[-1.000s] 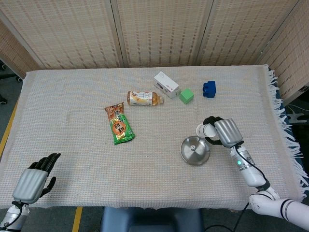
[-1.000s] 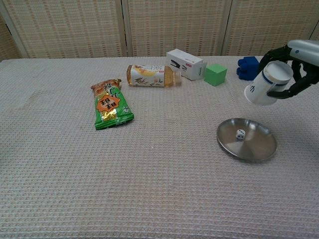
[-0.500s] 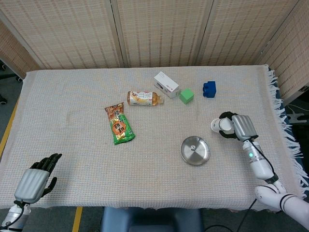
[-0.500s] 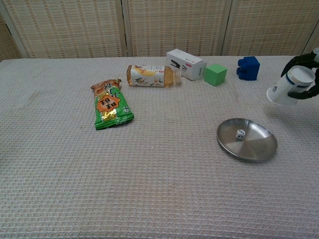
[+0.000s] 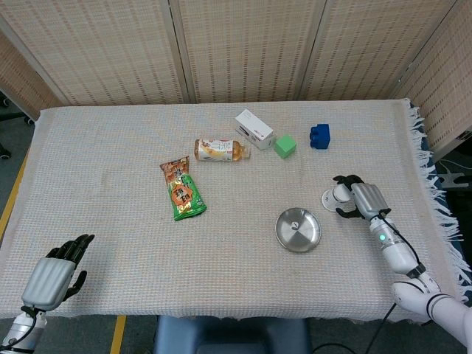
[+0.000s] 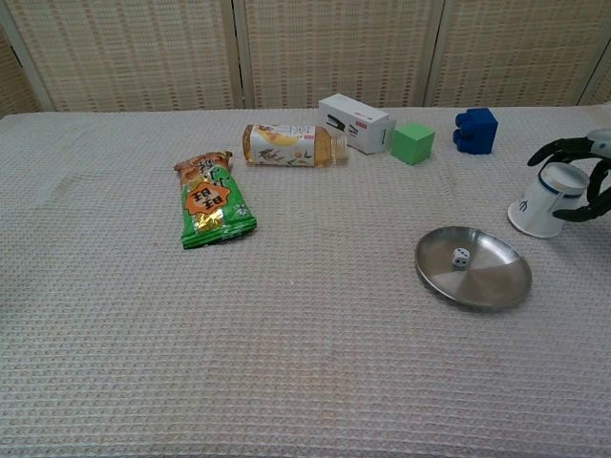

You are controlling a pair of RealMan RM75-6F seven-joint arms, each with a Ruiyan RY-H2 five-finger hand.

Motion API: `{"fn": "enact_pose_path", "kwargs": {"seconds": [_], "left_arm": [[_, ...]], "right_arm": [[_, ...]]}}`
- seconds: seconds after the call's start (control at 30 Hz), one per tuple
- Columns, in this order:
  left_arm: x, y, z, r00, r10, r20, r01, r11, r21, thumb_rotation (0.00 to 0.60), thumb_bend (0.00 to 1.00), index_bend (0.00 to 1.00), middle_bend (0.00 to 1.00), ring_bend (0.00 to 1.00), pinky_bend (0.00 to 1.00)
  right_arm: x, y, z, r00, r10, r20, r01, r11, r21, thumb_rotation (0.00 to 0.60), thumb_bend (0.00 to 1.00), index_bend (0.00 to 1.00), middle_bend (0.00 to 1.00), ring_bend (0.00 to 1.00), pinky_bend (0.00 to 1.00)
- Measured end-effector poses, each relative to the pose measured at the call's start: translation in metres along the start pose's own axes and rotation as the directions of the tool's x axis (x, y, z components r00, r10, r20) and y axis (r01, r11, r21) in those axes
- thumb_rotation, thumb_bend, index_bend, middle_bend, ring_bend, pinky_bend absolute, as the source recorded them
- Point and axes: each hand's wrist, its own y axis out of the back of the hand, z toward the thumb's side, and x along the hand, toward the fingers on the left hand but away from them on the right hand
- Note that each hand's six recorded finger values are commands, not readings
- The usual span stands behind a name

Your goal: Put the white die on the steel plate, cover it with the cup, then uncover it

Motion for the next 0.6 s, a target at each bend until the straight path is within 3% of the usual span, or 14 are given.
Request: {"fn": "enact_pose_path", "kwargs": {"seconds": [0.23, 0.47, 0.6], "left_arm": [[0.000, 0.000, 0.000, 1.000, 0.001, 0.001, -0.001, 1.000, 0.001, 0.600, 0.45, 0.07, 0.11, 0.19, 0.36], [-0.001, 0.001, 0.000, 1.000, 0.005, 0.001, -0.005, 1.000, 0.002, 0.600, 0.45, 0.07, 0.11, 0.19, 0.36], [-0.001, 0.001, -0.001, 1.000, 0.004, 0.000, -0.004, 1.000, -0.002, 0.600, 0.45, 0.07, 0.11, 0.19, 0.36]], "right_arm": [[0.014, 0.008, 0.010, 0.999, -0.022, -0.046, 0.022, 1.000, 0.006, 0.600, 0.13, 0.00, 0.04, 0.00, 0.13], [0.060, 0.017, 0.029, 0.988, -0.062, -0.140, 0.067, 0.997, 0.035, 0.600, 0.13, 0.00, 0.04, 0.00, 0.11], [0.098, 0.017, 0.032, 0.984, -0.096, -0.148, 0.117, 0.984, 0.135, 0.600, 0.13, 0.00, 0.04, 0.00, 0.11]]}}
